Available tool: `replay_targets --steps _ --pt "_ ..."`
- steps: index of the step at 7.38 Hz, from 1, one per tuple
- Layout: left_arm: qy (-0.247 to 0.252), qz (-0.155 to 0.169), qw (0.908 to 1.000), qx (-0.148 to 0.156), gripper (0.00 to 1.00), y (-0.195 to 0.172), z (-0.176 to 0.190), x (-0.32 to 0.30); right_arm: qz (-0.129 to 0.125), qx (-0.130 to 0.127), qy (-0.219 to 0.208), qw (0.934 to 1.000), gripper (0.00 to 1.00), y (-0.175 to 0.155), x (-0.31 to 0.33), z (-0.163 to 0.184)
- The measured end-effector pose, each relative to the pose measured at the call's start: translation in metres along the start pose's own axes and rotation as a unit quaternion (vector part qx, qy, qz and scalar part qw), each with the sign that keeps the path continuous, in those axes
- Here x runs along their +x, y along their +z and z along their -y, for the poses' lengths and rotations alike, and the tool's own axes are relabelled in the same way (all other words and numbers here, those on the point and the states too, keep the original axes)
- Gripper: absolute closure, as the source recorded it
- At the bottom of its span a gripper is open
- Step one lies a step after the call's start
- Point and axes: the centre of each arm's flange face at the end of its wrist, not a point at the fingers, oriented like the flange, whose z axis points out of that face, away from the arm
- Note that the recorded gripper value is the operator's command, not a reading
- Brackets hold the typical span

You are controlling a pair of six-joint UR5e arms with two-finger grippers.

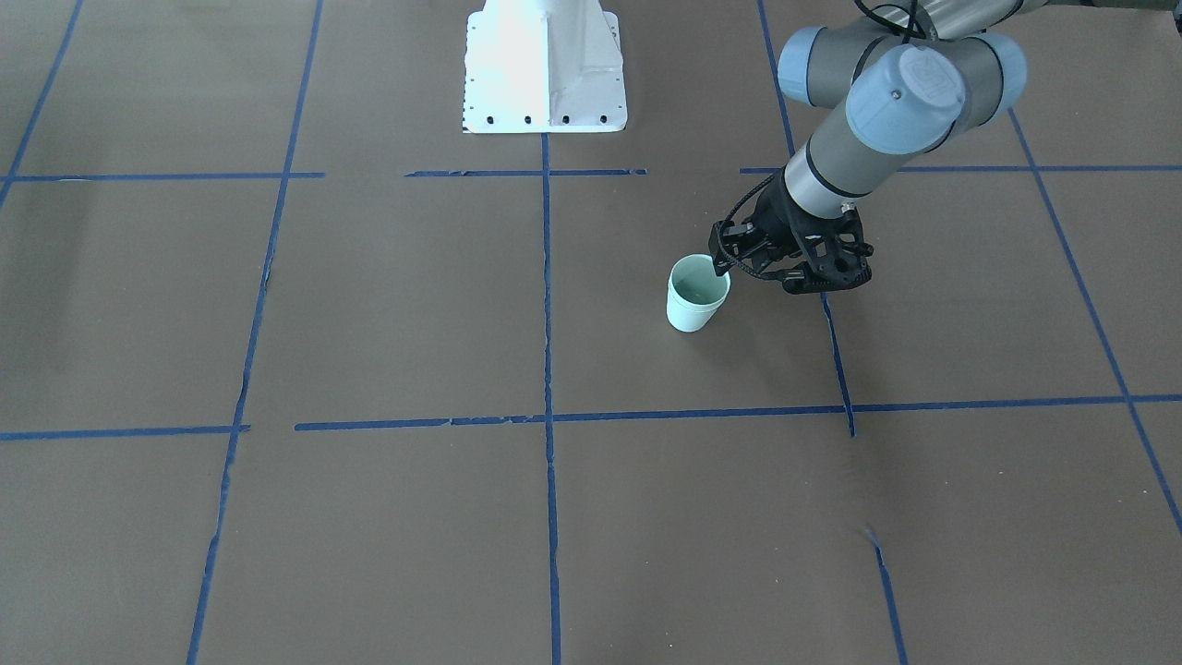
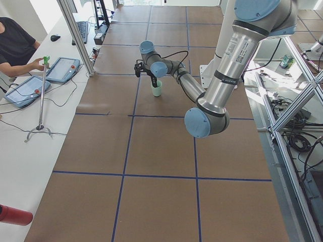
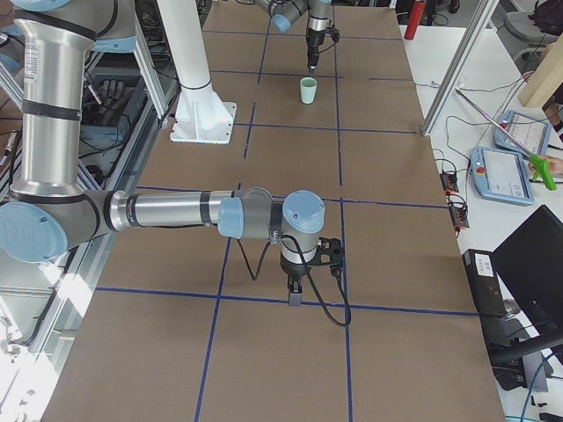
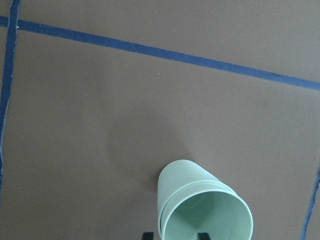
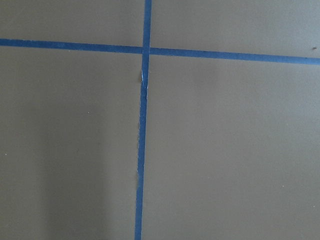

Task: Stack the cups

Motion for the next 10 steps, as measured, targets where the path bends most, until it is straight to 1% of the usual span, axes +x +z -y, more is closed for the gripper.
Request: replay_targets --steps 1,2,3,4,5,6,8,9,10 --pt "0.003 -0.003 1.0000 0.002 0.00 -0.005 -0.002 0.000 0.000 0.000 0.000 1.0000 0.00 0.000 0.000 0.000" --pt "0.009 -0.009 0.9999 0.010 0.00 -0.017 -0.004 -0.003 0.000 0.000 0.000 1.0000 0.00 0.000 0.000 0.000" --pt "0.021 -0.016 0.9992 0.029 0.00 -0.041 0.006 -0.012 0.000 0.000 0.000 1.0000 0.00 0.000 0.000 0.000" --pt "0.040 -0.015 0.9974 0.059 0.00 -0.077 0.027 -0.030 0.000 0.000 0.000 1.0000 0.00 0.000 0.000 0.000" --pt "0.063 -0.002 0.9945 0.084 0.00 -0.110 0.049 -0.056 0.000 0.000 0.000 1.0000 0.00 0.000 0.000 0.000" --pt "0.092 0.023 0.9913 0.091 0.00 -0.131 0.064 -0.083 0.000 0.000 0.000 1.0000 0.00 0.000 0.000 0.000" --pt "0.162 0.077 0.9797 0.090 0.00 -0.161 0.097 -0.165 0.000 0.000 0.000 1.0000 0.00 0.000 0.000 0.000" --pt "0.183 0.099 0.9744 0.085 0.00 -0.175 0.115 -0.221 0.000 0.000 0.000 1.0000 0.00 0.000 0.000 0.000" --pt "0.189 0.114 0.9719 0.081 0.00 -0.187 0.127 -0.273 0.000 0.000 0.000 1.0000 0.00 0.000 0.000 0.000"
